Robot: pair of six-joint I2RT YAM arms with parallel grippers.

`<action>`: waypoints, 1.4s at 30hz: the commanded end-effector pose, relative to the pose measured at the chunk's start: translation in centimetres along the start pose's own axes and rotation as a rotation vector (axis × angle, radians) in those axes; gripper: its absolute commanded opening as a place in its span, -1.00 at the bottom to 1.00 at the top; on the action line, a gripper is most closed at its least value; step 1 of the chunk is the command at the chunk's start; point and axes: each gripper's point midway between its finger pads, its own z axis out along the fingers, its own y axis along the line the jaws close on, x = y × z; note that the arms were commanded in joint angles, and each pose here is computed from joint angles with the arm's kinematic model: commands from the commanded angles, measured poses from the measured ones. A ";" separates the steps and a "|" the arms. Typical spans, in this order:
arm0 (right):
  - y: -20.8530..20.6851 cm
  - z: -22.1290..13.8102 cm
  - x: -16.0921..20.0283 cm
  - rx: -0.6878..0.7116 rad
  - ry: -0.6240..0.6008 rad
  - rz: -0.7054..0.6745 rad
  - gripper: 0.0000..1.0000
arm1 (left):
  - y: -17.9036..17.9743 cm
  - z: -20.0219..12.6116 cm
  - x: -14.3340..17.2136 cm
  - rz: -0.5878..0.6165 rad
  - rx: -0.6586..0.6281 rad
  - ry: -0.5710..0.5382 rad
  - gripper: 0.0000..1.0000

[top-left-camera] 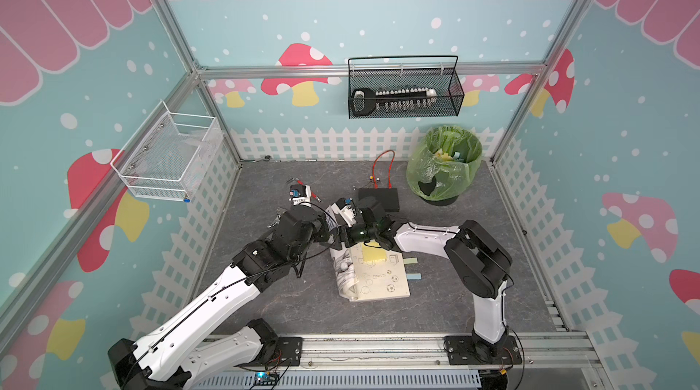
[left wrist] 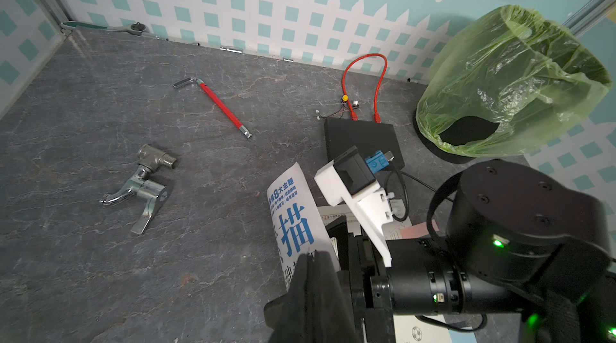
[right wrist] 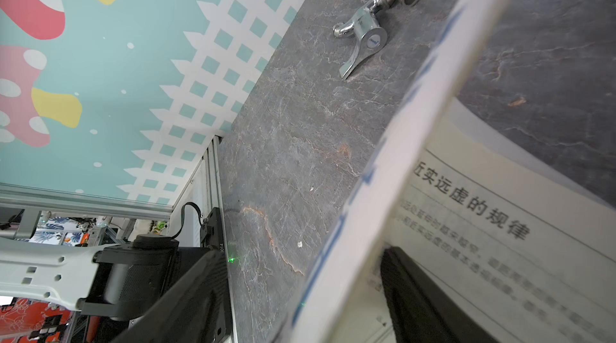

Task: Peel off the used sticky note
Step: Open the book at the center of the board.

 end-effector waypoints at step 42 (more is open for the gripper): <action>-5.9 1.6 -3.8 0.058 -0.013 0.012 0.33 | -4.0 -0.3 8.7 -0.133 0.406 0.164 -1.00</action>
